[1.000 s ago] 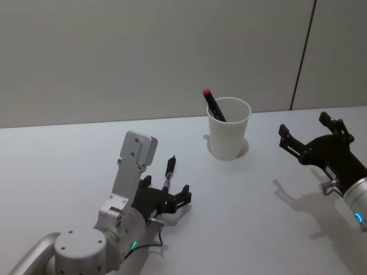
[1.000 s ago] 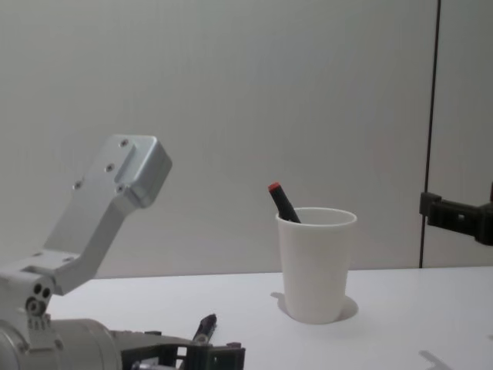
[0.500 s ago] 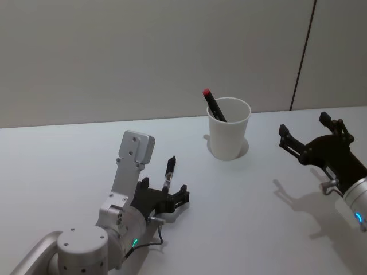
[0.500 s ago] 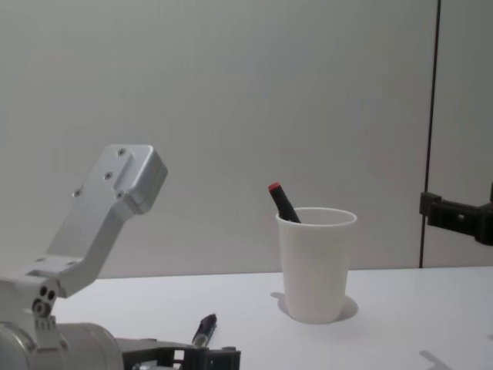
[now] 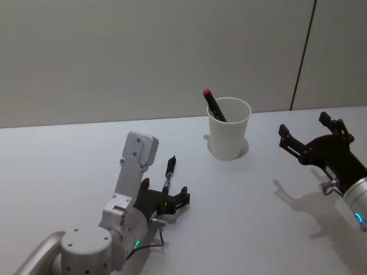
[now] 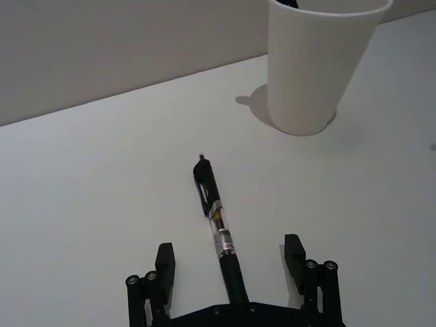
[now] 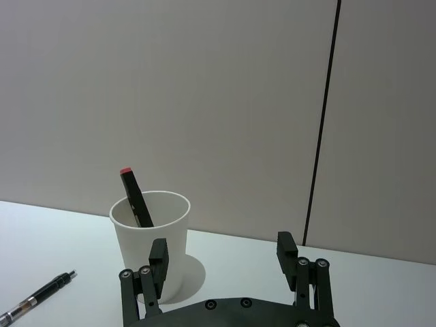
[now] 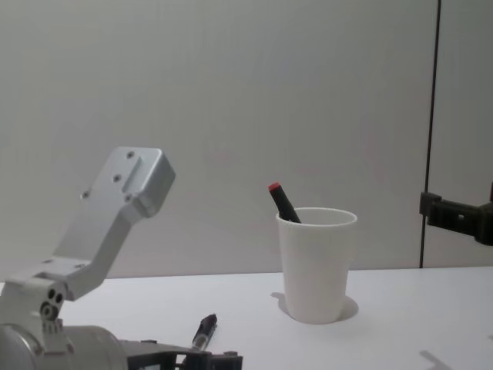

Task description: Place the pen into the pen holder.

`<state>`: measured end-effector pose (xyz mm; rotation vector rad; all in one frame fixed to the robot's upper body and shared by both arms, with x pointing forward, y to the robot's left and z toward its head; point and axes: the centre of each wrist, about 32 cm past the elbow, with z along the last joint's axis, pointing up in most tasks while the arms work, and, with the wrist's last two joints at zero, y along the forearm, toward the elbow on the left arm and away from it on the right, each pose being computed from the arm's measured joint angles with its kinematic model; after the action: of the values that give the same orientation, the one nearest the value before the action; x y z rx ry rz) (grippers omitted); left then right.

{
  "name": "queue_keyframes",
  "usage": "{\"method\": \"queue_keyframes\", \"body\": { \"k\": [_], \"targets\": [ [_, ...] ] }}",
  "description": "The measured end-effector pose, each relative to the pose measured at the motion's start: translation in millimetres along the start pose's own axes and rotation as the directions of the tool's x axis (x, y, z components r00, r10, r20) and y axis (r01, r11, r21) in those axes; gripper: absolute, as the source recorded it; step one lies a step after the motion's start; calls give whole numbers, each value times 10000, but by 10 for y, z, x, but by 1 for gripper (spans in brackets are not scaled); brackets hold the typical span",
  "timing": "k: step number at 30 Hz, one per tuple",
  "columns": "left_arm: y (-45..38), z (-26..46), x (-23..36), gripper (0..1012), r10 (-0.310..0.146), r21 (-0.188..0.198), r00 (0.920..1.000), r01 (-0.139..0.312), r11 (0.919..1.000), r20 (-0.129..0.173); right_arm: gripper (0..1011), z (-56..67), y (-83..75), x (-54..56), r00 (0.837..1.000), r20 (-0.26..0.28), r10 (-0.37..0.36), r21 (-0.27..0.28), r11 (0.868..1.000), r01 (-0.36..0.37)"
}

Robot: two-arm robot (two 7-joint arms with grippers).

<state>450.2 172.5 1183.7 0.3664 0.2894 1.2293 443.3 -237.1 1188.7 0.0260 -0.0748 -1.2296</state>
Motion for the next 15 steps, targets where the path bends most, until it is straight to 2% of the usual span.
{"method": "queue_keyframes", "body": {
  "k": [5,15],
  "targets": [
    [9,0,-39,1001,-119,19,9997,119,9999,191,1002,0,0,0,10000,0,1,-1,10000,-1],
    [21,3,-106,1001,-291,-4,9991,291,9996,322,1002,0,0,0,10000,0,0,-1,10000,0]
  ]
}}
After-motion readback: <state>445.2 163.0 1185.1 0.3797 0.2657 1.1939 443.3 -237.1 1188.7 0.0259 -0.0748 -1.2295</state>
